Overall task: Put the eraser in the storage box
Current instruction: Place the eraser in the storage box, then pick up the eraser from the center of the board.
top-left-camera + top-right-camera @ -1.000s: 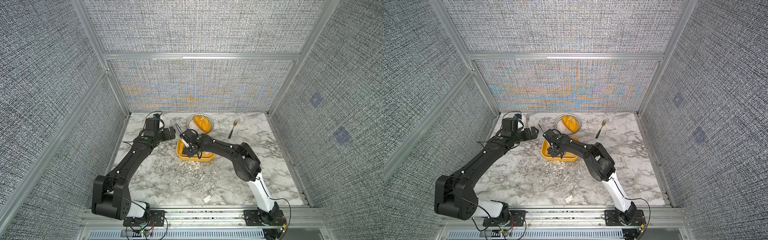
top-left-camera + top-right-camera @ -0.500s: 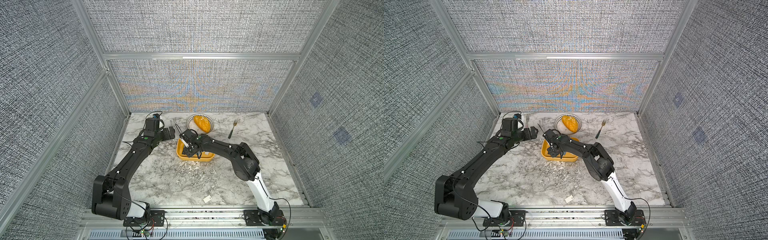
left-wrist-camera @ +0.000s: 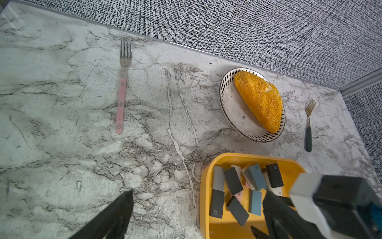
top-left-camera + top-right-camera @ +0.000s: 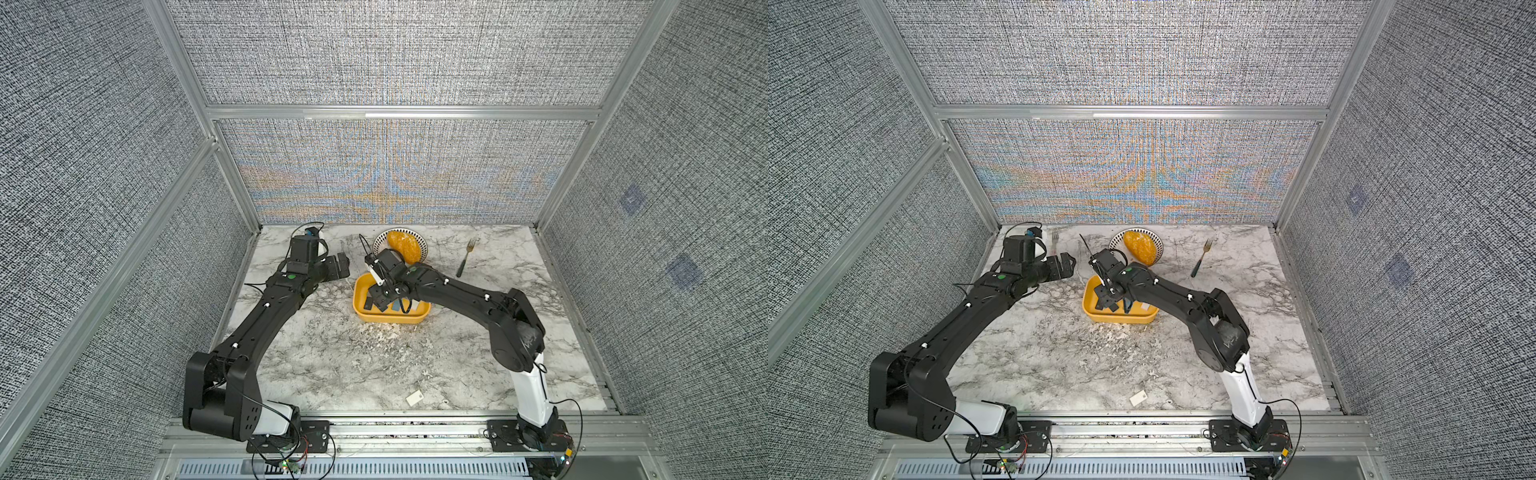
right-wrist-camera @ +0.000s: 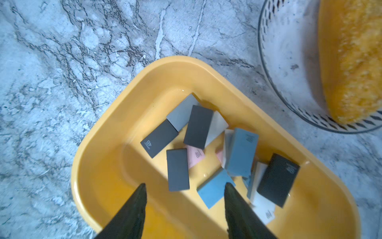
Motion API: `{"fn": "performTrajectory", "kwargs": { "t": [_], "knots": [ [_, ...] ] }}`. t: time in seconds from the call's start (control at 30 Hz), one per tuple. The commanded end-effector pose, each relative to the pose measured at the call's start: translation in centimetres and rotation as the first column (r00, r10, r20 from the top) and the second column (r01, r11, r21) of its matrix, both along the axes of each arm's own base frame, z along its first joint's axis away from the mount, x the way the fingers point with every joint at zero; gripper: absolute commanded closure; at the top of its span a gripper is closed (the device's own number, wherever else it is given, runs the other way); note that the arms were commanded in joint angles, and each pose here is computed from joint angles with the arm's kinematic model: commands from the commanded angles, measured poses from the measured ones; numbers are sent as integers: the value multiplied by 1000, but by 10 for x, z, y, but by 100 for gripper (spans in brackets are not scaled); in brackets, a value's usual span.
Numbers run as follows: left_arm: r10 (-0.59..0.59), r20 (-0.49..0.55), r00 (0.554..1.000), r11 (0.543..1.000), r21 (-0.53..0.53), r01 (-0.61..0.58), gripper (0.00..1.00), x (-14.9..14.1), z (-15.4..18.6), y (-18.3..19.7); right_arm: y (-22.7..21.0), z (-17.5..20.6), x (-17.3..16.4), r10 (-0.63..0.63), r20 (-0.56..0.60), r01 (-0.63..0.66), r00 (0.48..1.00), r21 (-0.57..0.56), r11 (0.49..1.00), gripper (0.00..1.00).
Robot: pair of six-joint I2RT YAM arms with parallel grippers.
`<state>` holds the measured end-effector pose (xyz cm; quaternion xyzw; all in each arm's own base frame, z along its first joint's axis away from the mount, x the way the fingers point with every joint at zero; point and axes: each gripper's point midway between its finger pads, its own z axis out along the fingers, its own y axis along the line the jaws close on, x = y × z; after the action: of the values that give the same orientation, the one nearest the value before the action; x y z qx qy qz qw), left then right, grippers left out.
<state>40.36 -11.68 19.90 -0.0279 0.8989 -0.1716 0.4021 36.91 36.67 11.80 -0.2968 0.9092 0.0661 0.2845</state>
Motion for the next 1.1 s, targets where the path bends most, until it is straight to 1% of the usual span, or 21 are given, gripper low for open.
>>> {"fn": "performTrajectory", "kwargs": {
  "t": [0.0, 0.07, 0.17, 0.27, 0.37, 0.47, 0.63, 0.7, 0.87, 1.07],
  "knots": [
    [1, 9, 1000, 1000, 5, -1, 0, -2, 6, 2, -18, 14, -19, -66, -10, 67, 998, 28, 997, 39],
    [0, 18, 1000, 1000, -8, 0, 0, -1, 8, 0, -34, 18, -42, -91, -40, 92, 995, 43, 995, 38],
    [-10, 36, 999, 999, -30, 11, 0, 2, 12, -4, -55, 13, -84, -132, -141, 144, 981, 82, 986, 38],
    [-32, 48, 998, 998, -58, 34, 0, 6, 16, -11, -73, -7, -130, -173, -236, 202, 956, 103, 974, 37],
    [-32, 60, 998, 998, -44, 35, 0, 13, 20, -11, -85, -29, -171, -207, -322, 252, 924, 105, 962, 36],
    [-44, 77, 996, 998, -44, 48, 0, 16, 24, -13, -91, -44, -203, -231, -386, 288, 893, 96, 953, 36],
    [-72, 77, 994, 994, -75, 78, 0, 14, 22, -20, -83, -51, -249, -245, -477, 342, 844, 128, 931, 35],
    [-75, 72, 995, 993, -81, 81, 0, 13, 21, -21, -87, -63, -269, -274, -511, 372, 815, 100, 923, 35],
    [-87, 79, 993, 990, -100, 95, 0, 12, 22, -24, -83, -75, -295, -287, -550, 380, 784, 60, 923, 35],
    [-89, 88, 992, 990, -104, 98, 0, 9, 25, -24, -79, -81, -294, -305, -551, 394, 777, 47, 918, 36]
  ]
}}
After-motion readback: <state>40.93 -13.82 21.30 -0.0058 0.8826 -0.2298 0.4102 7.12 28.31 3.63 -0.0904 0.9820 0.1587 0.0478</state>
